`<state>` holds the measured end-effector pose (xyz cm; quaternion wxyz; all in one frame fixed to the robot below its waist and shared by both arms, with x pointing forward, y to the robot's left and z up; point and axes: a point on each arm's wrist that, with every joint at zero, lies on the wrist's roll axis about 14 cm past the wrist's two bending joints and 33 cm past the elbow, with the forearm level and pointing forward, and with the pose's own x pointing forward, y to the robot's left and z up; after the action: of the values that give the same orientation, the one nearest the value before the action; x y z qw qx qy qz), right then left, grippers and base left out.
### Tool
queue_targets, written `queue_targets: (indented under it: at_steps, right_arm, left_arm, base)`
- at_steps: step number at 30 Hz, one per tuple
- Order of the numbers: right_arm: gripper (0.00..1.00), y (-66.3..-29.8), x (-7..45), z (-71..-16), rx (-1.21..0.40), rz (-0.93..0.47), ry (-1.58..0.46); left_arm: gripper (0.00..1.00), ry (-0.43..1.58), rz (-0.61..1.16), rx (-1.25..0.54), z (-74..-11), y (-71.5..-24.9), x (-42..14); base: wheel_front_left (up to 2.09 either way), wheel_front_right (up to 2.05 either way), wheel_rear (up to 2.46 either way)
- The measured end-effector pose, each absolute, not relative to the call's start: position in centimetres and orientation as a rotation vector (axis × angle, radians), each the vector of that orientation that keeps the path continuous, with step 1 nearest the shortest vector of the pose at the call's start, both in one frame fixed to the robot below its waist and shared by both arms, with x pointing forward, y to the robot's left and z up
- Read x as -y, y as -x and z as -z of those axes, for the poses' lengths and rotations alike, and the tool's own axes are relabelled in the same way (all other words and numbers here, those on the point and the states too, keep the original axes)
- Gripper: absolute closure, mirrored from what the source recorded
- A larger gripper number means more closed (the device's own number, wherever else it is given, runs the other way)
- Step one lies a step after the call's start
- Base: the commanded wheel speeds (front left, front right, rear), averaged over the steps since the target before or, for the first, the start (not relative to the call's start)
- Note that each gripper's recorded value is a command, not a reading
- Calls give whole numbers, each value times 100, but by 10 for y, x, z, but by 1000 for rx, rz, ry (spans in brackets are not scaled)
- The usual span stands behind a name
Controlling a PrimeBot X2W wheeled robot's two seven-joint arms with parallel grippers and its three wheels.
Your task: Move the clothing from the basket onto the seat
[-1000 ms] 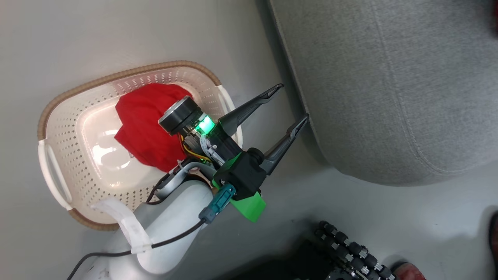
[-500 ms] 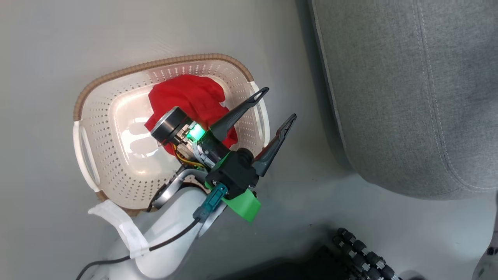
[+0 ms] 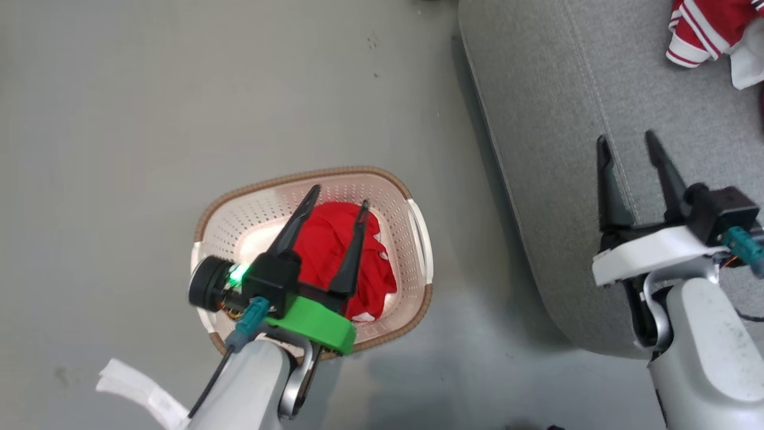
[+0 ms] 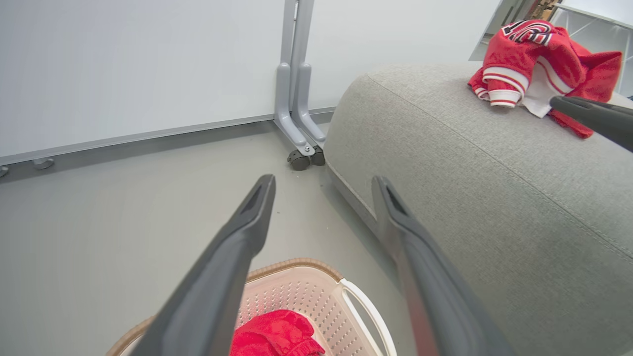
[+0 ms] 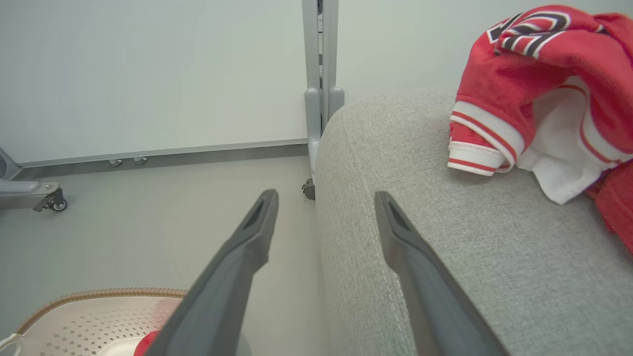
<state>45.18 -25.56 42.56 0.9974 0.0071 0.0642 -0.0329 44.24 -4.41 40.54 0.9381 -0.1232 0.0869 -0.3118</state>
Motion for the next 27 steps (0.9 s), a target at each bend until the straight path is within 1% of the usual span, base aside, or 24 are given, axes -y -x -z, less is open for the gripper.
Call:
queue_targets:
  at_steps: [4,7,12,17,20,22,27]
  right_arm:
    - [0,-435,215,-432,-123,-23,-74]
    - [0,-424,189,-439,-115,-92,-85]
    - [0,-408,156,-464,-51,-172,-110]
    - [0,-385,137,-486,11,-226,-114]
    - [0,-374,129,-511,86,-249,-108]
    - [0,-368,129,-520,116,-249,-105]
    - [0,-344,131,-520,119,-241,-99]
  left_arm:
    - [0,265,451,-208,-407,-436,-5]
    - [0,221,373,-202,-413,-424,-31]
    - [0,163,246,-142,-436,-403,-76]
    - [0,142,167,-55,-465,-380,-107]
    - [0,173,146,69,-506,-367,-119]
    - [0,186,141,104,-517,-358,-122]
    - [0,172,127,166,-535,-332,-130]
  base:
    - [0,0,0]
    - [0,0,0]
    - [0,0,0]
    - [0,0,0]
    - [0,0,0]
    - [0,0,0]
    - [0,0,0]
